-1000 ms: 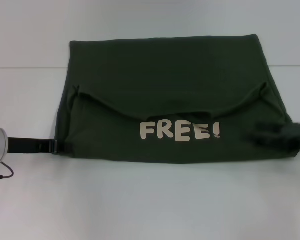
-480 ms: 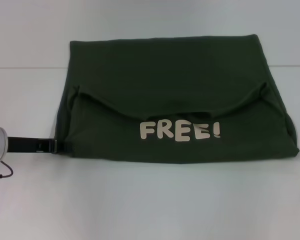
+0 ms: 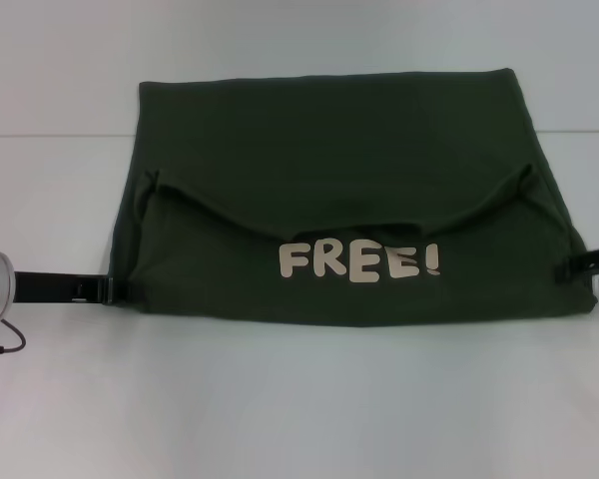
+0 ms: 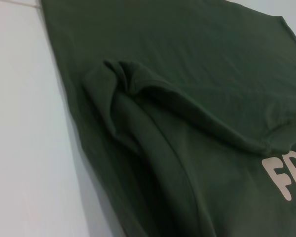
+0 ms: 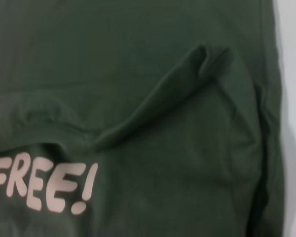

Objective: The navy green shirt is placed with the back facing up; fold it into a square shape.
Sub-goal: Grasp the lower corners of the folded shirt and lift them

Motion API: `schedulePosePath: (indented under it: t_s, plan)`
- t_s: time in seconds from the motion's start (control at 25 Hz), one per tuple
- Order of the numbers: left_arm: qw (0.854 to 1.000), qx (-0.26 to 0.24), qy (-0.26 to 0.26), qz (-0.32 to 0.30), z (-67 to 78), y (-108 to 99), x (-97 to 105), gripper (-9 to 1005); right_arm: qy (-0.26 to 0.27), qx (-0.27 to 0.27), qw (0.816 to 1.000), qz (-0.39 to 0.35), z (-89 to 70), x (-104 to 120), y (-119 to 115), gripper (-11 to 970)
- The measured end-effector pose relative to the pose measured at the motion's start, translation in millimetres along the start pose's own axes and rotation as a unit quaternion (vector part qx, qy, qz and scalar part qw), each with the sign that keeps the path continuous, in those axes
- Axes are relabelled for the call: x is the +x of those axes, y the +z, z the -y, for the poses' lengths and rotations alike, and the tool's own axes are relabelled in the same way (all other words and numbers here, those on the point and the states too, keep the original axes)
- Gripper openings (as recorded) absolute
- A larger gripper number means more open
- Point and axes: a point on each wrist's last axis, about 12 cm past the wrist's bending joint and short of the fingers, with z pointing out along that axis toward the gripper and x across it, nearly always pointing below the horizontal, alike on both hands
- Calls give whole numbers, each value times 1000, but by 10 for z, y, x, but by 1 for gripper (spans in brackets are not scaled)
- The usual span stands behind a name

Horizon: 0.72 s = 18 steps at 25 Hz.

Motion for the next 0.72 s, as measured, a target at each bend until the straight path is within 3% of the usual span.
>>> schedulePosePath:
  t_s: [0.2, 0.72]
  plan:
    - [1000, 0, 2, 2, -3, -5, -5, 48, -2, -3, 1000, -6, -49, 39, 120, 868]
    - [1000, 1, 1, 4, -1, -6, -13, 47, -5, 4, 1000, 5, -65, 23, 170, 845]
